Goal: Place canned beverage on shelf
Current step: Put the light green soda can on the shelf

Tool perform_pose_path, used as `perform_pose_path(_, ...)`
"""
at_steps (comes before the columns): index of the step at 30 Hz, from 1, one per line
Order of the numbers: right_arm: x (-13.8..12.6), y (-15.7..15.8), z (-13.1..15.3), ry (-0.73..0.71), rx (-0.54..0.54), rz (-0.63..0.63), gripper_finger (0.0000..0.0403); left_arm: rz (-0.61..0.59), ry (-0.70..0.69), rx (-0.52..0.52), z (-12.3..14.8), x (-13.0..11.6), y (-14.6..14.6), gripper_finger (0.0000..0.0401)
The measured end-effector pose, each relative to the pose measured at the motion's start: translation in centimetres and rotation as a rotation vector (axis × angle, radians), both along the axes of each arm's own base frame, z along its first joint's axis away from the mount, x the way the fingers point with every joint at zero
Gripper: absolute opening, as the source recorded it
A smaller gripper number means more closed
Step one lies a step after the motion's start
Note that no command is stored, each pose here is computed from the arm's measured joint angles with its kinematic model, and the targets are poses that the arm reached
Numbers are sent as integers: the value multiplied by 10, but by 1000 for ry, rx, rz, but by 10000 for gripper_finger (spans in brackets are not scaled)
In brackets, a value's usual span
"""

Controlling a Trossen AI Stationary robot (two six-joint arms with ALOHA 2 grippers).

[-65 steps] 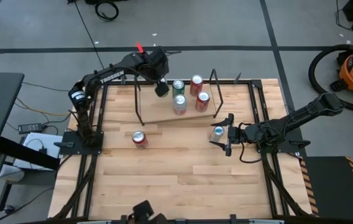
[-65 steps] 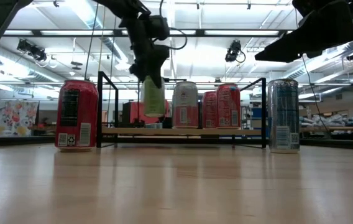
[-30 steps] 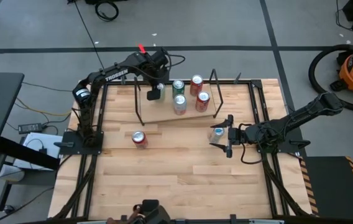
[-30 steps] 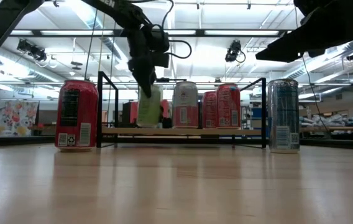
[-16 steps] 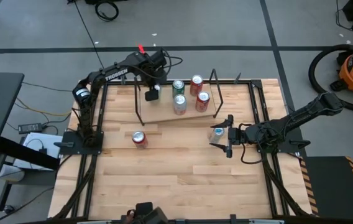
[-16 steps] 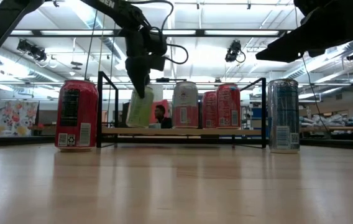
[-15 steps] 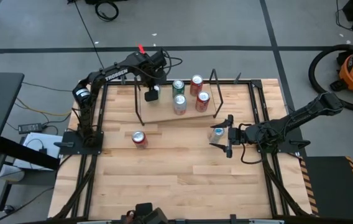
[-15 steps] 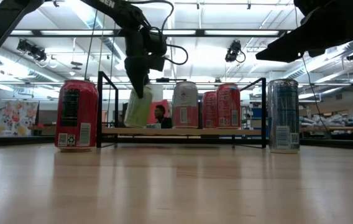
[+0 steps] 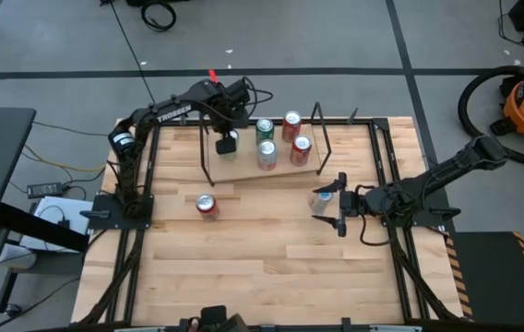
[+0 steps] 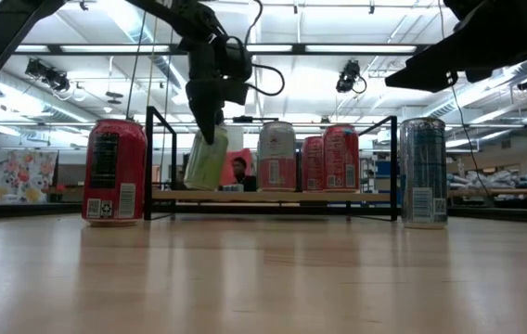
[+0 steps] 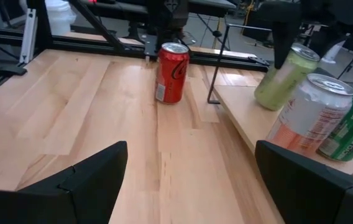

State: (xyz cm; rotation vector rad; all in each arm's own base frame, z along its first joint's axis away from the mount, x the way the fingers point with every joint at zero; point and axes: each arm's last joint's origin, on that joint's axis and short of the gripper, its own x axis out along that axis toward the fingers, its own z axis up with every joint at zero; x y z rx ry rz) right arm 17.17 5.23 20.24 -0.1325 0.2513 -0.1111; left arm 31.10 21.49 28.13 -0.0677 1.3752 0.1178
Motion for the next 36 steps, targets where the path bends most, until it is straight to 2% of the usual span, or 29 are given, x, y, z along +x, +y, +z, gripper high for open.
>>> perform_pose_path(8,-3,6,0,-5,-34,-22,364,9,-25,8,13,-3,-10,314)
perform_pose_path(18,-3,6,0,-6,-35,-20,364,-13,-159,80,42,-6,-22,314)
perform_pose_path(20,-3,6,0,-6,-31,-20,364,-43,-206,104,37,-1,-19,314)
perform_pose_path(24,-3,6,0,-7,-26,-20,364,-79,-203,121,25,-2,-13,314)
perform_pose_path(31,-3,6,0,-6,-26,-20,364,-12,-218,112,14,-15,9,314)
perform_pose_path(36,-3,6,0,-6,-26,-19,364,-5,-216,107,0,-18,13,314)
